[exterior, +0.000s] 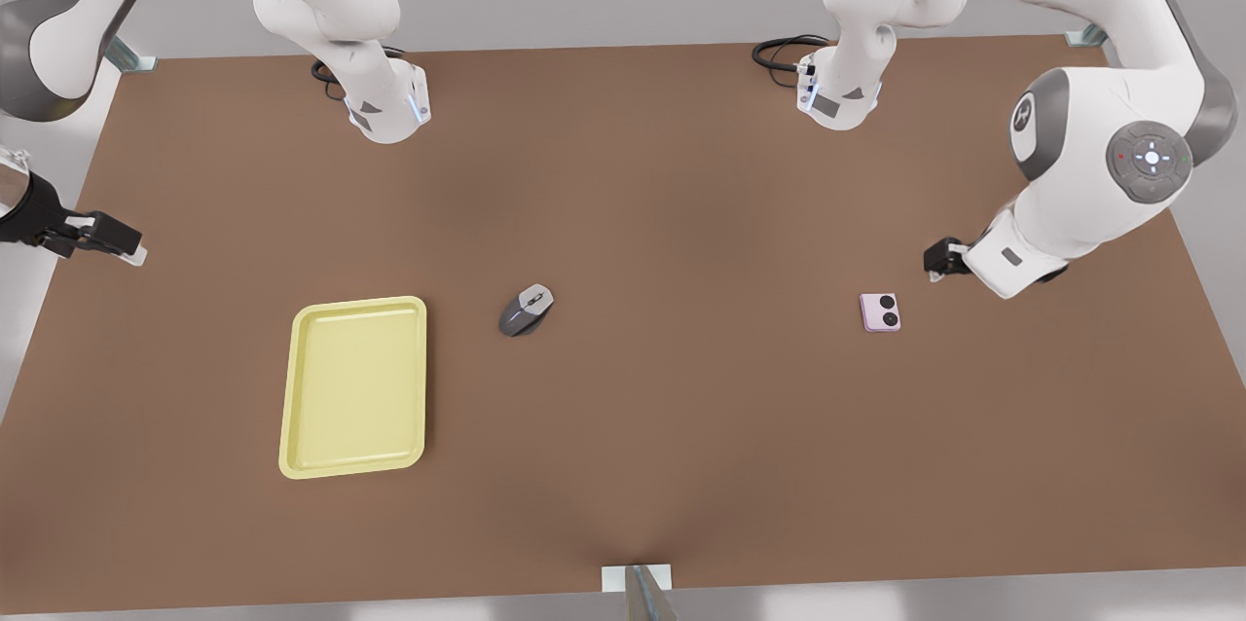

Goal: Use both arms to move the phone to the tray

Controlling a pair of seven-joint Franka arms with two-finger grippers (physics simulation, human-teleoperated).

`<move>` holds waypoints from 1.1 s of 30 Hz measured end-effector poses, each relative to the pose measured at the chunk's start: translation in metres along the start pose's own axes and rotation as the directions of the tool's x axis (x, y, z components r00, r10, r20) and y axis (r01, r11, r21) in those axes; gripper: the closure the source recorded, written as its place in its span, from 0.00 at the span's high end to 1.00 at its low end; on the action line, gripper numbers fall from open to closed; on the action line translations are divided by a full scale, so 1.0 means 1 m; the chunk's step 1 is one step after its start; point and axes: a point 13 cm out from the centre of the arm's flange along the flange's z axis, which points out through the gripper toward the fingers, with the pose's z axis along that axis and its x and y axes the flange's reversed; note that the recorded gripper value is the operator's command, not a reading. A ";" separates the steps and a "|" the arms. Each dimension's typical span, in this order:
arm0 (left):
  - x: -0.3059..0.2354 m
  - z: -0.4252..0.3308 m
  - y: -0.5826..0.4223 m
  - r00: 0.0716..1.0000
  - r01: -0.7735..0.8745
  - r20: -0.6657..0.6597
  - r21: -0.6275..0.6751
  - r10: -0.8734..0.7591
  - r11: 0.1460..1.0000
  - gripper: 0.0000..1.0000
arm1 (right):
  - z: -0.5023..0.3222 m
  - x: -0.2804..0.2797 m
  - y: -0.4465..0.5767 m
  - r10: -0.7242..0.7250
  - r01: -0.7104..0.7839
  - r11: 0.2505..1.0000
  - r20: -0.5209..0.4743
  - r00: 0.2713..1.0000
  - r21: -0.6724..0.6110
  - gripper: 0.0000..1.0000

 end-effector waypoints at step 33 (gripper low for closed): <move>0.059 0.390 0.024 0.961 0.258 0.100 0.020 -0.259 0.966 1.00 | -0.001 -0.002 0.000 -0.013 0.013 1.000 0.010 1.000 0.000 1.00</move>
